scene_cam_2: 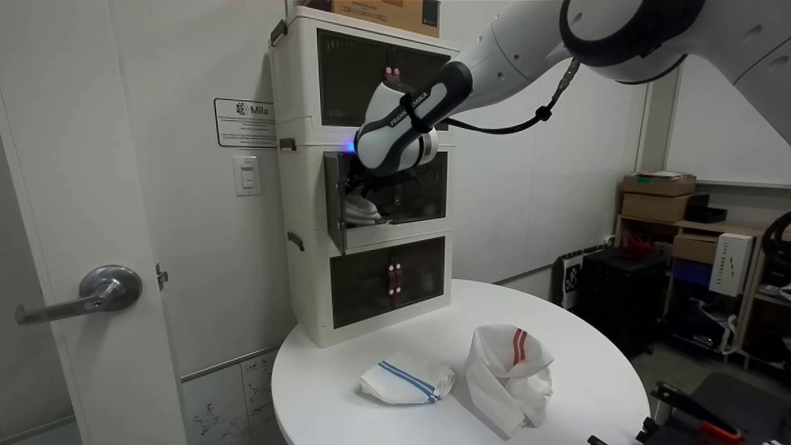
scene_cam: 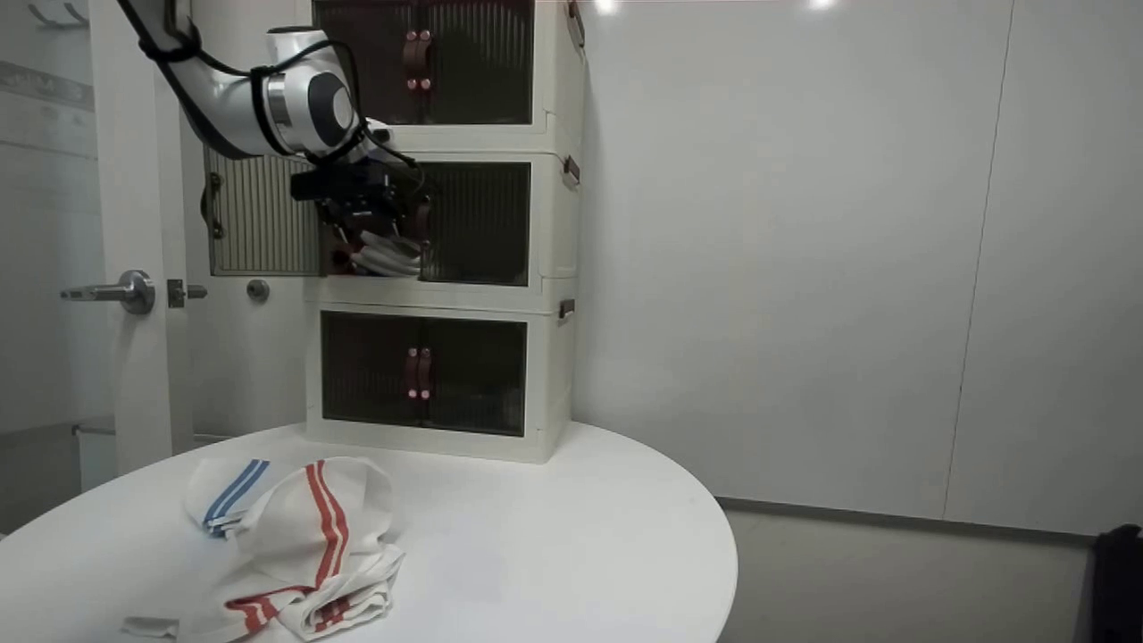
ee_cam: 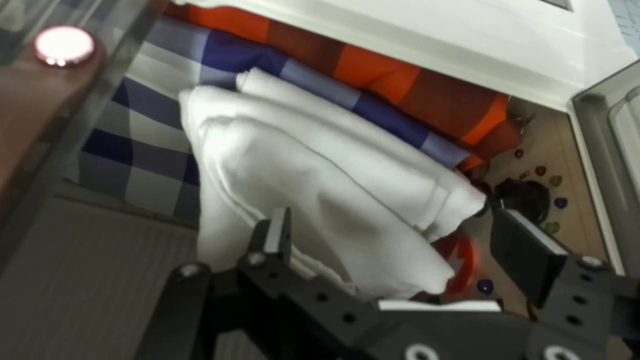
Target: Remove one towel from the middle cabinet
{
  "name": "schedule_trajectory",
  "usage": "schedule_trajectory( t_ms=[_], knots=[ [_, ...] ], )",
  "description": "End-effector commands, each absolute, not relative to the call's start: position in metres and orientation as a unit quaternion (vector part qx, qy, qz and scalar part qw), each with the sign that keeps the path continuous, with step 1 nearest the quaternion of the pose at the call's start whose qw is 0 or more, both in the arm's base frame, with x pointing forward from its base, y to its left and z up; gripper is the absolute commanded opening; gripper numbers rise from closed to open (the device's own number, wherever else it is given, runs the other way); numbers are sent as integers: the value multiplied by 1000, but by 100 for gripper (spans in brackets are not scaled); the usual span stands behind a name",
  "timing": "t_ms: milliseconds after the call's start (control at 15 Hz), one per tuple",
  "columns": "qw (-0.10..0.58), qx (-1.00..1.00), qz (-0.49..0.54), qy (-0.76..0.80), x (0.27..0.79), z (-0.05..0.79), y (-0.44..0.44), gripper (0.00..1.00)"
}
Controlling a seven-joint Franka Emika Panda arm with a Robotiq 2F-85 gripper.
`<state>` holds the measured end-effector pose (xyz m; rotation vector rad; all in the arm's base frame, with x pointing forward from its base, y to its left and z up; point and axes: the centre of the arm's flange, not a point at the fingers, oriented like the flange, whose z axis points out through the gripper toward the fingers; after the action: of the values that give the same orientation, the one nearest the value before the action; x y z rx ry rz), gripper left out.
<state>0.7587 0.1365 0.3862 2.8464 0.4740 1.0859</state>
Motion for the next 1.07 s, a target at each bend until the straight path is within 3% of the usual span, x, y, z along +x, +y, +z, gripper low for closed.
schedule_trajectory(
  t_ms=[0,67,133,667,933,1000],
  knots=[
    [43,910,377,167,785,388,146,99],
    [44,908,381,167,787,389,147,93],
    [45,907,383,168,788,389,147,78],
    [48,903,390,170,792,384,147,18],
    [47,902,394,172,796,380,147,25],
    [46,901,395,173,797,379,147,13]
  ],
)
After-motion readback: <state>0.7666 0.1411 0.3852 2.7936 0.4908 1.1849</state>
